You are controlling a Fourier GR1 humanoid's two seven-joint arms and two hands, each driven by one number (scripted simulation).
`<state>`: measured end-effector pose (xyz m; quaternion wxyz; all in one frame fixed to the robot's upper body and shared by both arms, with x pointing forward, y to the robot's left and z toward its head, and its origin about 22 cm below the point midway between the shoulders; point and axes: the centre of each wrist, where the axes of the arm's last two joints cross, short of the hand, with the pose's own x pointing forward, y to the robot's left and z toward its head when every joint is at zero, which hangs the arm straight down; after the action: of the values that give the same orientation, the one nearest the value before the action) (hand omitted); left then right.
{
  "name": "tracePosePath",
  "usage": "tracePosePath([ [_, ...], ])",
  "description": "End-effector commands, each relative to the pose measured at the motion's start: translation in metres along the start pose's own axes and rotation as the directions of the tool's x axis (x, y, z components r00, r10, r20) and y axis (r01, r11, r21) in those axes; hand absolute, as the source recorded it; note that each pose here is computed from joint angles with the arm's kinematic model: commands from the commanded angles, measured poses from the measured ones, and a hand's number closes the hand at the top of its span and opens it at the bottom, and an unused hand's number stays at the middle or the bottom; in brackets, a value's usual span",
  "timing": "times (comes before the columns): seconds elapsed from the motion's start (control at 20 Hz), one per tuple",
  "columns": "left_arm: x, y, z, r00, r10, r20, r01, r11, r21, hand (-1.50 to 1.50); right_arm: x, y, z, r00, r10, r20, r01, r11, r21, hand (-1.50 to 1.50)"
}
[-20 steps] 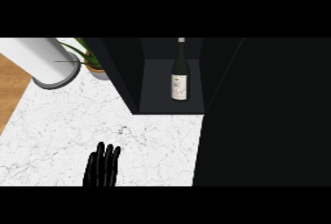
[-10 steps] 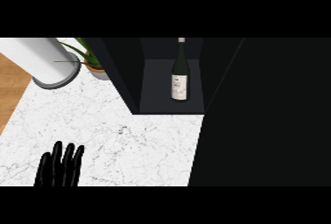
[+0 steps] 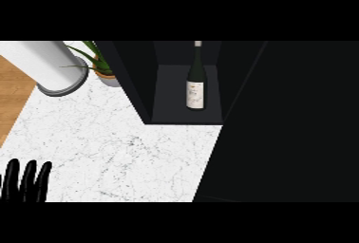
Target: Pick up the wine, place it into the cabinet and close the cabinet
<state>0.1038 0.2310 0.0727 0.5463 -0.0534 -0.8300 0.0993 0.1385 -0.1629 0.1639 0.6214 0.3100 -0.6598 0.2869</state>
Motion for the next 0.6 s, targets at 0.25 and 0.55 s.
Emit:
tracePosePath([
  [0.25,0.016,0.047,-0.022,0.999,-0.035,-0.002,0.035,0.999,0.028,-1.5,0.034,0.054,0.008,0.993,0.008,0.115,-0.019,0.995,0.093,1.5],
  [0.55,0.022,0.07,-0.021,0.999,-0.047,0.002,0.047,0.999,0.0,-1.5,0.029,0.075,-0.003,0.991,-0.032,0.13,0.025,0.998,0.055,1.5],
])
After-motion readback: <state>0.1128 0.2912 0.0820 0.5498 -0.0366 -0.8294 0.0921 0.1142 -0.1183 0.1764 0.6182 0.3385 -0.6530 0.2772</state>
